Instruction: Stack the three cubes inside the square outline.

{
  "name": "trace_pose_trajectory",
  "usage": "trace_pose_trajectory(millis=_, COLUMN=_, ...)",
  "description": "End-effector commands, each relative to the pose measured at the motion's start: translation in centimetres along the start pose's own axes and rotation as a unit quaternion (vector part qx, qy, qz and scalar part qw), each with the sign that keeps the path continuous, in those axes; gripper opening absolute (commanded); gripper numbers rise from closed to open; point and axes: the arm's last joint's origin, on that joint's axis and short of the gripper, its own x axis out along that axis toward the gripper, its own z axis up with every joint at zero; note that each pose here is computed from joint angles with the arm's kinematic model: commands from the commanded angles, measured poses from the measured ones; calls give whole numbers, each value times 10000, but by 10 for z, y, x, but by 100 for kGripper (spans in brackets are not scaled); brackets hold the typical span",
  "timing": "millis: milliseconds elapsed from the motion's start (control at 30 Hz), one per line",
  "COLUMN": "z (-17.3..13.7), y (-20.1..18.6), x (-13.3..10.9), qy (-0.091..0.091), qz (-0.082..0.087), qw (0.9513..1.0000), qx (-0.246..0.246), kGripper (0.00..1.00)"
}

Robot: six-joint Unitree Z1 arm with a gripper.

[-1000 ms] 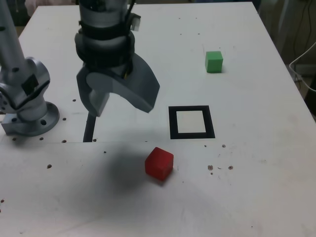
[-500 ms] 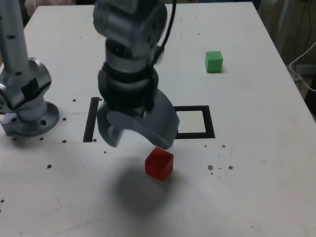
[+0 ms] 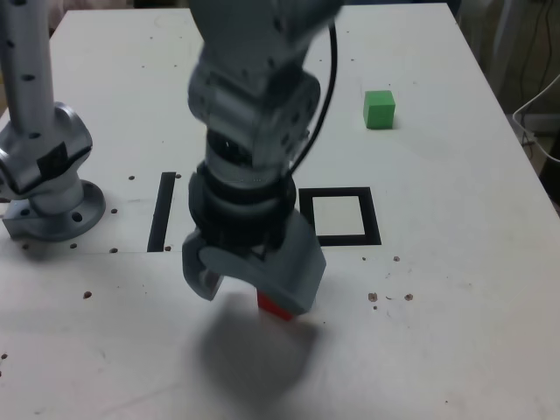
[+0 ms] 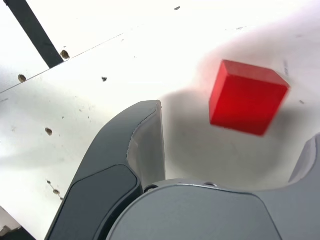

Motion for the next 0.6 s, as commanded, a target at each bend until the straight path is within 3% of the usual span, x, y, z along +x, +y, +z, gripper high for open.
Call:
trace_pose_trajectory(millis=0, z=3, y=-1, x=5, qy=54, qz=38, qw=10000, qx=36, kGripper=91)
trace_pose_trajectory(millis=333, z=9, y=-2, x=9, qy=24, qz=109, qw=9998, qx=159, kGripper=86)
trace_pose_trajectory(millis=567, z=18, y=0, x=21, qy=159, qz=133, qw=9996, qx=196, kGripper=82)
